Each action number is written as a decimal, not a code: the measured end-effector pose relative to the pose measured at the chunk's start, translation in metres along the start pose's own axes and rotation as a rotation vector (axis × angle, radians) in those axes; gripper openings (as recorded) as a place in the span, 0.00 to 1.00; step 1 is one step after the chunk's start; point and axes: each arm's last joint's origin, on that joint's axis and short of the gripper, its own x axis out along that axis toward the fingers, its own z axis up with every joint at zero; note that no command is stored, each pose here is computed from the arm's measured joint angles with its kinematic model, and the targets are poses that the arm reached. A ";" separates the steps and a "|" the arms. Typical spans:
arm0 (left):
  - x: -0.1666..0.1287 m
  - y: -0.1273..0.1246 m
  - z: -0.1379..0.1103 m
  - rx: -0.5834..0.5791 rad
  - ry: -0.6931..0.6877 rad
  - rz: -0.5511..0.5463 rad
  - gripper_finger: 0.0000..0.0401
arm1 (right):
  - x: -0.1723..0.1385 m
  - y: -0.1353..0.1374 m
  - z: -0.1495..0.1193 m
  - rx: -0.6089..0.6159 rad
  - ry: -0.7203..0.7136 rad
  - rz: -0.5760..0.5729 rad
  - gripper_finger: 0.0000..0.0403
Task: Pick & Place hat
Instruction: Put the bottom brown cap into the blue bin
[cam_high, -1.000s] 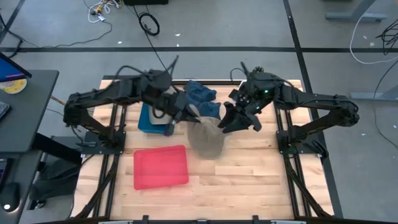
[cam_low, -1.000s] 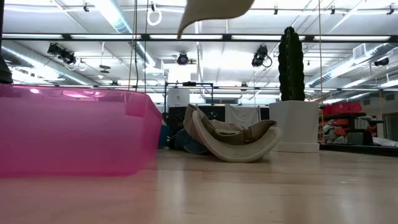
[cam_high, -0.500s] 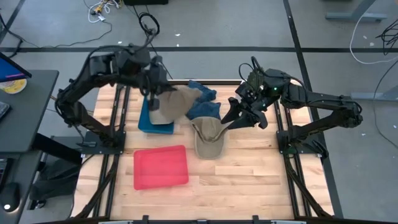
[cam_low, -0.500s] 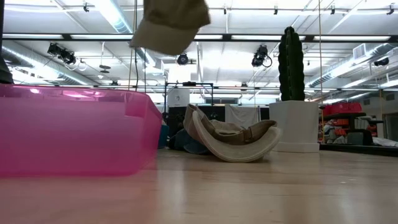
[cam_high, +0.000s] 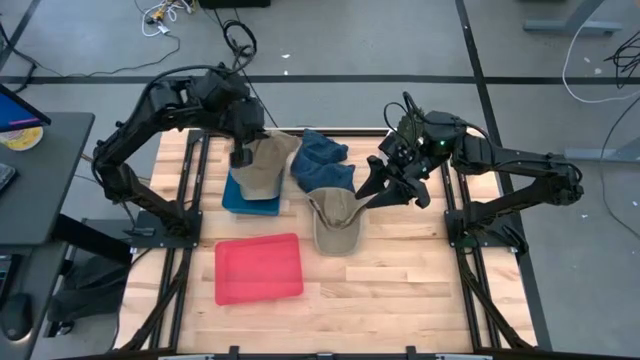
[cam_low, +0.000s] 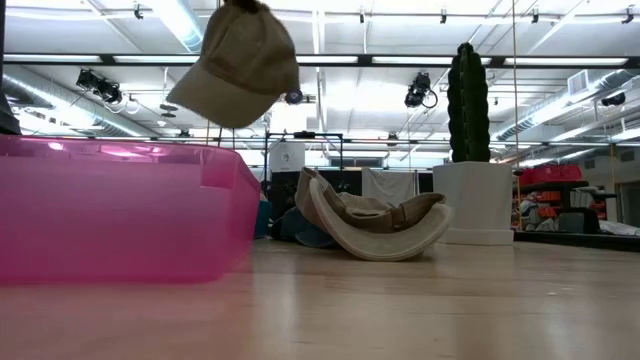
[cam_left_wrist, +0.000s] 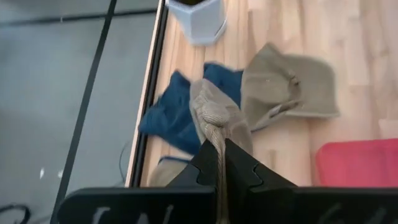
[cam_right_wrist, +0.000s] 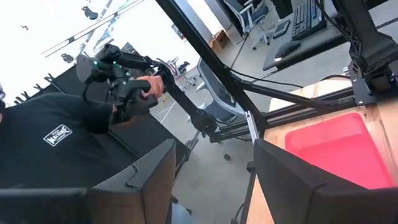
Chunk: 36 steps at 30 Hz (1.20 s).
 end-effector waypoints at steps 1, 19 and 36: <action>0.003 0.001 -0.002 -0.012 0.022 0.015 0.01 | 0.000 0.000 0.000 -0.001 -0.003 -0.005 0.55; 0.055 -0.004 -0.026 -0.254 0.134 0.182 0.01 | 0.000 -0.001 0.000 -0.012 -0.009 -0.021 0.55; 0.059 -0.024 -0.080 -0.373 -0.025 0.245 0.01 | 0.000 -0.003 0.000 -0.009 -0.033 -0.063 0.55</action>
